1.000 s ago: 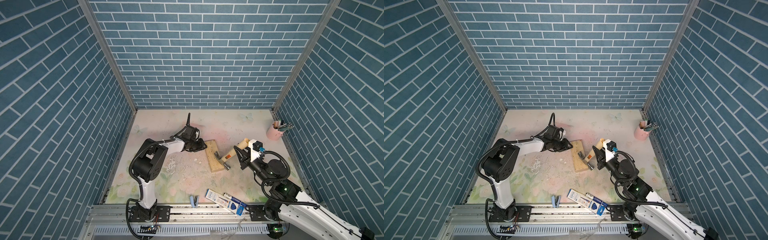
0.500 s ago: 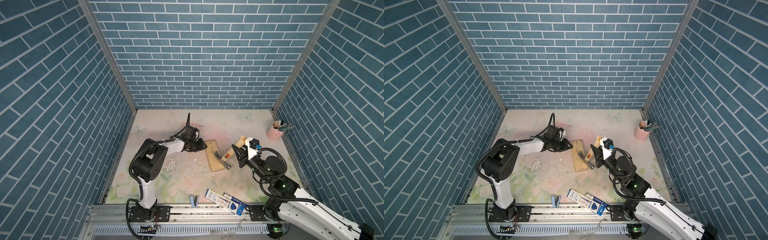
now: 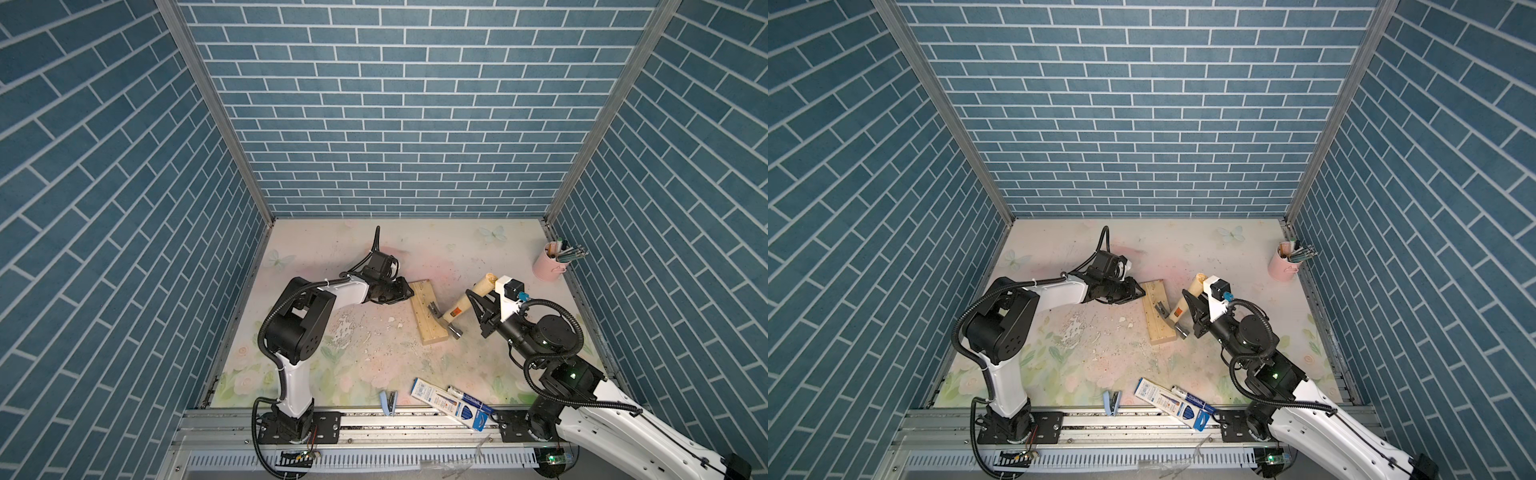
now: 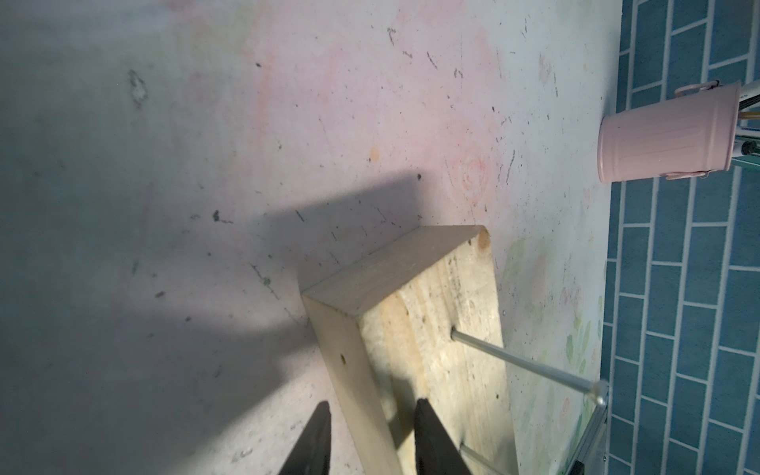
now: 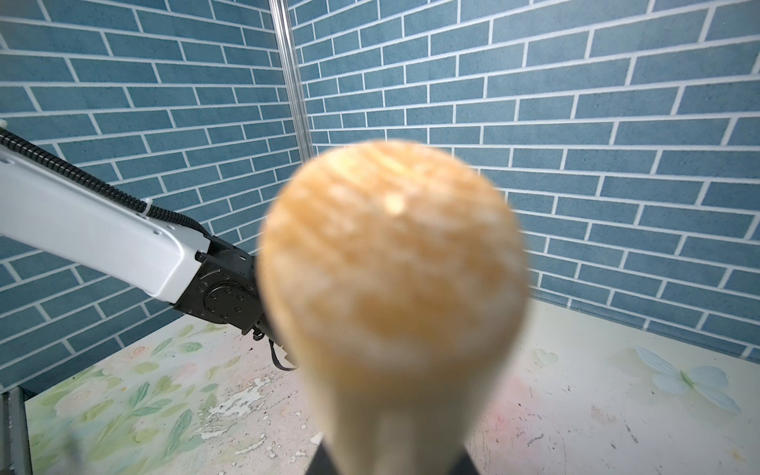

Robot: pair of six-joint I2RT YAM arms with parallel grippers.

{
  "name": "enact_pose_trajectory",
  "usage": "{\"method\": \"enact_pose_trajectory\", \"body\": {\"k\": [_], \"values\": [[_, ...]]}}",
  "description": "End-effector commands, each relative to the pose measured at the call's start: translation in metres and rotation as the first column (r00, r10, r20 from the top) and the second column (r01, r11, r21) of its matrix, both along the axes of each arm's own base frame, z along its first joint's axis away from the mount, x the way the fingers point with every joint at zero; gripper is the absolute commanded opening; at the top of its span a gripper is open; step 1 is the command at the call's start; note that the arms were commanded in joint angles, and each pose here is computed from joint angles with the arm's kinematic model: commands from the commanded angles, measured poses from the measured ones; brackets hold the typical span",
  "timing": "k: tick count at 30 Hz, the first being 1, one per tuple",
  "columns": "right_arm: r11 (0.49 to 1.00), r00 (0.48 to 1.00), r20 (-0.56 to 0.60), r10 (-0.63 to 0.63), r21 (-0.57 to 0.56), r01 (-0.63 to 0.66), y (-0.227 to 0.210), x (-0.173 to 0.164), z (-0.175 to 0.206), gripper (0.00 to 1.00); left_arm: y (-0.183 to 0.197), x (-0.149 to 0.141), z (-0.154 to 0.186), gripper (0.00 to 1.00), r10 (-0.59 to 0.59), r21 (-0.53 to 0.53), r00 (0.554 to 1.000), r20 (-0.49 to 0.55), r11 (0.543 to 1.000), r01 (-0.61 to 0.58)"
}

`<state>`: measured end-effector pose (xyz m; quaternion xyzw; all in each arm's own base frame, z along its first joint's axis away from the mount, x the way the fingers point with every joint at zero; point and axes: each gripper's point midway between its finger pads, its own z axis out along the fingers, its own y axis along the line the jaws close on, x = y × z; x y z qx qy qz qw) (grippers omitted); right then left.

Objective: Use a claw hammer to pull out a nail
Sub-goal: Remove the nail from the mounting plate.

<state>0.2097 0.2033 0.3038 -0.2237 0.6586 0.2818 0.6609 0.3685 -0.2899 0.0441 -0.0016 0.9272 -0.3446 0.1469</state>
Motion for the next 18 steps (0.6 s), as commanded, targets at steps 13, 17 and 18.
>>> {"method": "enact_pose_trajectory", "body": {"k": [13, 17, 18], "values": [[0.989, 0.986, 0.167, -0.011, 0.145, -0.014, -0.009, -0.01, 0.104, 0.0, 0.037, -0.027, -0.047, 0.34, 0.026, 0.196, 0.993, -0.116, 0.981, -0.003], [0.993, 0.991, 0.13, -0.042, 0.111, 0.028, -0.007, 0.001, 0.112, 0.0, 0.033, -0.022, -0.03, 0.35, 0.0, 0.184, 0.997, -0.075, 0.983, 0.014], [0.994, 0.992, 0.12, -0.043, 0.103, 0.031, -0.005, 0.004, 0.114, 0.0, 0.032, -0.02, -0.024, 0.35, -0.006, 0.181, 0.998, -0.059, 0.983, 0.017]]}}
